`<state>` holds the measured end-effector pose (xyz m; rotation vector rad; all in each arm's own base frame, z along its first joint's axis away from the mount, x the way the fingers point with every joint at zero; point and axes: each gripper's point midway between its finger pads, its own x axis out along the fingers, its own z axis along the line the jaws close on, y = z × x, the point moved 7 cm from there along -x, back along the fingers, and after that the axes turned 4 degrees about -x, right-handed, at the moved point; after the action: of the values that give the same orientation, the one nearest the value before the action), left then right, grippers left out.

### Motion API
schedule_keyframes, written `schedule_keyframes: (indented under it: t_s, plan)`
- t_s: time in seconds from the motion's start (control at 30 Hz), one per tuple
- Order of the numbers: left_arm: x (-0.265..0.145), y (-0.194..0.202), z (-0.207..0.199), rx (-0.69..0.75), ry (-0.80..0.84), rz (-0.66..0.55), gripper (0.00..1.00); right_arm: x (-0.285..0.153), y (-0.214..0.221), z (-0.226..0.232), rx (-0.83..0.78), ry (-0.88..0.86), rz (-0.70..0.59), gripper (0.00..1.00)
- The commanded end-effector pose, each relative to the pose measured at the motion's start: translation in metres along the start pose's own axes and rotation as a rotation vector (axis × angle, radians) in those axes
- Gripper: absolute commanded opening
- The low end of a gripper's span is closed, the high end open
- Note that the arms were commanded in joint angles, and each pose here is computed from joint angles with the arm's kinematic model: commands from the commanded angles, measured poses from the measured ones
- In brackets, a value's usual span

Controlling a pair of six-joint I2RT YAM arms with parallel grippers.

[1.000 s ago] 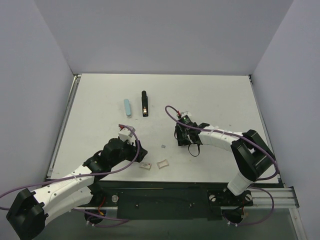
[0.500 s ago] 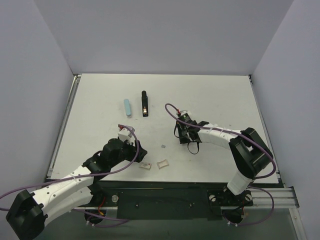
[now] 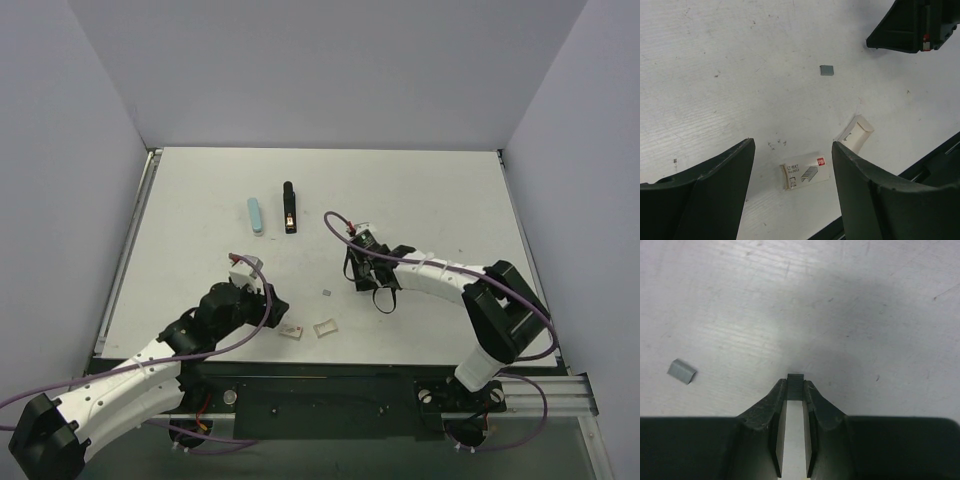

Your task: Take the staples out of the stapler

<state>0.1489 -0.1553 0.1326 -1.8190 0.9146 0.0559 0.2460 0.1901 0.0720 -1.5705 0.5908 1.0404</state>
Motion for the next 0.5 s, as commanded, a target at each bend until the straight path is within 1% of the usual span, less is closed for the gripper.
schedule_keyframes:
  t_s: [0.0, 0.1, 0.27, 0.47]
  plan:
    - [0.0, 0.0, 0.002, 0.007, -0.023, -0.005, 0.73, -0.037, -0.013, 0.021, -0.051, -0.007, -0.084, 0.05]
    - [0.0, 0.003, 0.004, 0.004, -0.031, 0.001, 0.73, -0.057, -0.016, 0.034, -0.078, -0.039, -0.134, 0.05]
    - [-0.001, 0.003, 0.006, 0.005, -0.041, -0.004, 0.73, -0.082, -0.012, 0.053, -0.084, -0.134, -0.175, 0.06]
    - [-0.001, 0.002, 0.007, -0.003, -0.05, -0.015, 0.73, -0.089, 0.003, 0.072, -0.106, -0.185, -0.169, 0.06]
